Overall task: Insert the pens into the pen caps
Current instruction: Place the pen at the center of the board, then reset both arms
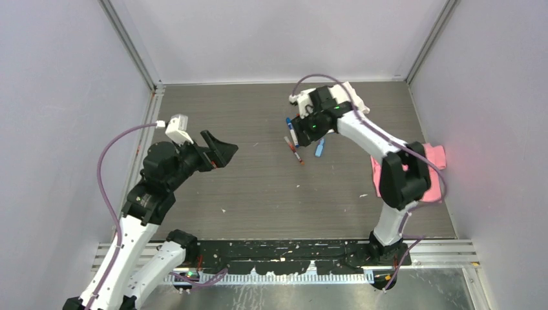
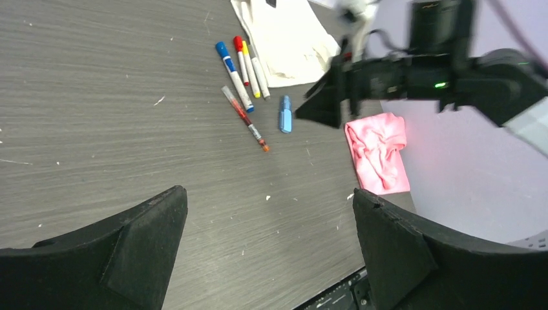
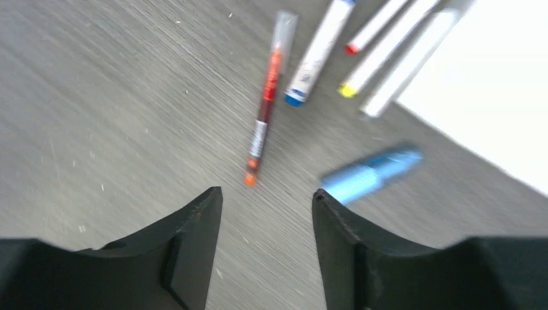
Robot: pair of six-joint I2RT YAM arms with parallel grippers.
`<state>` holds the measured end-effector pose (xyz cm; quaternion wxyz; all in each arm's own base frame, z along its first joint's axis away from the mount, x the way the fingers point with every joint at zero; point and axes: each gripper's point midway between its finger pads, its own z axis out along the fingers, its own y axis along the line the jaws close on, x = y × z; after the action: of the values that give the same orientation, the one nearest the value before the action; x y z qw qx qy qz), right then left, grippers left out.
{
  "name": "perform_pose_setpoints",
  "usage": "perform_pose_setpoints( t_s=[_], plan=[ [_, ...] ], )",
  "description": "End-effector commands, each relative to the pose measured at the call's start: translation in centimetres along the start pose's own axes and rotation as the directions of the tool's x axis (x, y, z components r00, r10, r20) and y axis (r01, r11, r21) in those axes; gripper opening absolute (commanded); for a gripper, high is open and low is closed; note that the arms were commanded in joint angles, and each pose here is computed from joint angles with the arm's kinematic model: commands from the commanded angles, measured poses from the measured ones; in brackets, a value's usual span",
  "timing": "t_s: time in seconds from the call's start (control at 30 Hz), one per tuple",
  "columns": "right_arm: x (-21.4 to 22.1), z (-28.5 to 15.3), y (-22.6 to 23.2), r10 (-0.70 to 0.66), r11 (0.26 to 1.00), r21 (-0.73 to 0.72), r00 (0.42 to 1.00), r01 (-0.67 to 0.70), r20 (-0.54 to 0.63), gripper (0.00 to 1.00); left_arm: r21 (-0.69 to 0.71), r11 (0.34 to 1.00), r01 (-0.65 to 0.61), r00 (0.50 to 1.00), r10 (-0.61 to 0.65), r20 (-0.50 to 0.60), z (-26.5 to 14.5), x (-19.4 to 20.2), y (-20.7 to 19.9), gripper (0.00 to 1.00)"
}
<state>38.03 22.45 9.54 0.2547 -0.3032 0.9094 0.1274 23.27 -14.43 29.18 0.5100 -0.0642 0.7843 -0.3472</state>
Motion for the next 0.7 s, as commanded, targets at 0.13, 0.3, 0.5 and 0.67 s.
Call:
perform_pose_setpoints(
  t_s=[0.13,0.3,0.5,0.67],
  plan=[
    [-5.5,-21.5,-7.4,0.011,0.998,0.052,0.92,-0.034,0.391,1.0,0.059,0.973,-0.222,0.975,0.22,0.03,-2.4,-6.9,-5.3,1.0],
    [-7.7,-31.3,-10.4,0.185,0.961,0.061,0.786,-0.271,0.59,1.0,0.061,0.961,-0.27,0.963,0.27,0.017,-1.9,-11.2,-7.3,1.0],
    [-7.7,-39.0,-10.1,0.14,0.945,0.12,0.706,-0.305,0.694,1.0,0.08,0.969,-0.234,0.972,0.231,0.042,-2.4,-14.6,-9.1,1.0],
    [-8.8,-42.5,-10.6,0.248,0.897,0.034,0.568,-0.44,0.785,1.0,0.111,0.965,-0.238,0.969,0.229,0.088,-3.7,-15.9,-10.8,1.0]
  ],
)
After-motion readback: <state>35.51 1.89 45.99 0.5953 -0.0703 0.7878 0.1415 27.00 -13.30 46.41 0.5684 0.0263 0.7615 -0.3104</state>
